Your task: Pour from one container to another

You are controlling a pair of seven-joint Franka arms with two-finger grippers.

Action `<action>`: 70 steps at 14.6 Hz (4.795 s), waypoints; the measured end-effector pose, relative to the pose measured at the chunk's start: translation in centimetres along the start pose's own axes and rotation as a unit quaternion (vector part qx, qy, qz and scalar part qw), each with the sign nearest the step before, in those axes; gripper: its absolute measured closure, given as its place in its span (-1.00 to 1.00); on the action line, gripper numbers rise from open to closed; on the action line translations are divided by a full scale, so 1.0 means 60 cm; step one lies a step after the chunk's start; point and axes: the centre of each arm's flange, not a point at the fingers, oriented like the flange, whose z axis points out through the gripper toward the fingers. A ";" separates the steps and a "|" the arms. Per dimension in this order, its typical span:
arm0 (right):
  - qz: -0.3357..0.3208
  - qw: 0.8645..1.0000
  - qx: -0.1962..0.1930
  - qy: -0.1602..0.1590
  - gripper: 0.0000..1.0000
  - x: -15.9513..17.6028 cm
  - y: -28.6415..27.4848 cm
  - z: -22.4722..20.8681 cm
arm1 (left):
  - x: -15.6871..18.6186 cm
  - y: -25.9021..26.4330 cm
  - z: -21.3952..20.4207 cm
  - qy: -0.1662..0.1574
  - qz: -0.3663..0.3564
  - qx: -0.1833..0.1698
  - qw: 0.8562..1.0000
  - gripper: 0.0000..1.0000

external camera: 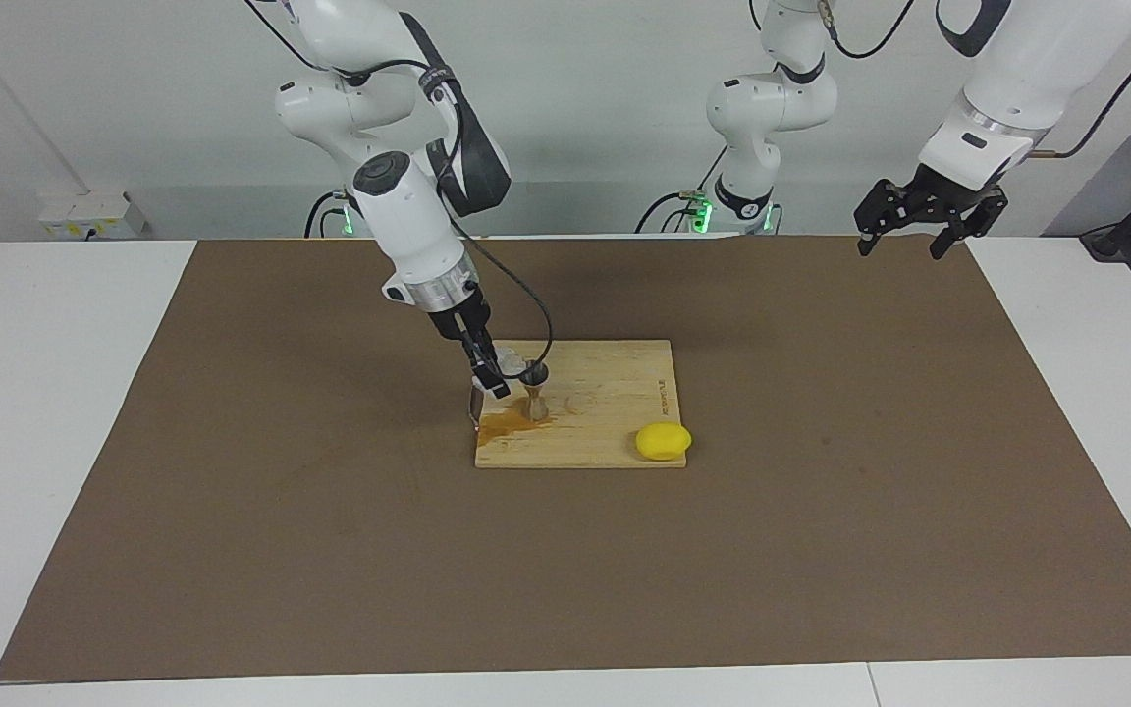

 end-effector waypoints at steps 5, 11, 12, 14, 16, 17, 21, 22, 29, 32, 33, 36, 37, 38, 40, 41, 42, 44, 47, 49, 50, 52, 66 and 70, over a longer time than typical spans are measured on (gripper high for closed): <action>-0.012 1.000 0.002 0.009 -0.01 -0.002 -0.003 -0.003 | 0.000 0.001 0.001 -0.001 0.001 0.000 1.000 -1.00; 0.072 0.997 0.011 -0.024 -0.01 0.005 -0.013 -0.014 | 0.000 0.000 0.002 -0.001 0.000 0.000 1.000 -1.00; 0.084 0.996 0.012 -0.032 -0.01 0.007 -0.013 -0.014 | 0.000 0.000 0.002 -0.001 0.000 0.000 1.000 -1.00; 0.099 0.994 0.013 -0.041 -0.01 0.012 -0.013 -0.014 | 0.000 0.000 0.002 -0.001 0.000 0.000 1.000 -1.00; 0.118 0.992 0.014 -0.051 -0.01 0.022 -0.014 -0.016 | 0.000 0.000 0.002 -0.001 0.000 0.000 1.000 -1.00; 0.130 0.990 0.013 -0.055 -0.01 0.032 -0.014 -0.017 | 0.000 0.000 0.002 -0.001 0.000 0.000 1.000 -1.00; 0.200 0.975 -0.004 -0.095 -0.01 0.114 -0.006 -0.021 | 0.000 -0.001 0.002 -0.001 0.000 0.000 1.000 -1.00; 0.219 0.969 -0.007 -0.112 -0.01 0.143 -0.001 -0.022 | 0.000 -0.001 0.002 -0.001 0.000 0.000 1.000 -1.00; 0.270 0.943 -0.027 -0.190 -0.01 0.355 0.073 0.008 | 0.000 -0.001 0.002 -0.002 0.000 0.000 1.000 -1.00; 0.276 0.940 -0.033 -0.195 -0.01 0.395 0.093 0.019 | 0.000 -0.001 0.002 -0.002 0.000 0.000 1.000 -1.00; 0.273 0.941 -0.034 -0.198 -0.01 0.406 0.099 0.022 | 0.000 -0.001 0.002 -0.002 0.000 0.000 1.000 -1.00; 0.251 0.944 -0.040 -0.212 -0.01 0.457 0.133 0.036 | 0.000 -0.001 0.002 -0.002 0.000 0.000 1.000 -1.00; 0.244 0.944 -0.041 -0.218 -0.01 0.479 0.148 0.044 | 0.000 -0.001 0.002 -0.002 0.000 0.000 1.000 -1.00; 0.239 0.944 -0.043 -0.224 -0.01 0.499 0.162 0.052 | 0.000 -0.001 0.002 -0.002 0.000 0.000 1.000 -1.00; 0.228 0.944 -0.045 -0.235 -0.01 0.527 0.185 0.066 | 0.000 -0.001 0.002 -0.002 0.000 0.000 1.000 -1.00; 0.224 0.944 -0.046 -0.239 -0.01 0.536 0.194 0.073 | 0.000 -0.001 0.002 -0.002 0.000 0.000 1.000 -1.00; 0.221 0.944 -0.046 -0.241 -0.01 0.543 0.200 0.078 | 0.000 -0.001 0.002 -0.002 0.000 0.000 1.000 -1.00; 0.212 0.945 -0.045 -0.244 -0.01 0.551 0.207 0.085 | 0.000 -0.001 0.002 -0.002 -0.001 0.000 1.000 -1.00; 0.200 0.947 -0.046 -0.246 -0.02 0.543 0.205 0.089 | 0.000 -0.001 0.002 -0.002 -0.001 0.000 1.000 -1.00; 0.193 0.949 -0.047 -0.246 -0.33 0.532 0.197 0.092 | 0.000 -0.001 0.002 -0.002 -0.001 0.000 1.000 -1.00; 0.189 0.950 -0.047 -0.245 -0.53 0.526 0.193 0.091 | 0.000 -0.001 0.002 -0.002 -0.001 0.000 1.000 -1.00; 0.185 0.951 -0.045 -0.244 -0.94 0.521 0.188 0.088 | 0.000 -0.001 0.002 -0.002 -0.001 0.000 1.000 -1.00; -0.048 0.985 -0.129 -0.105 -1.00 0.439 0.134 -0.028 | 0.000 -0.001 0.002 -0.002 -0.001 0.000 1.000 -1.00; -0.261 0.948 -0.171 -0.056 -1.00 0.344 0.103 -0.042 | 0.000 -0.001 0.002 -0.002 -0.001 0.000 1.000 -1.00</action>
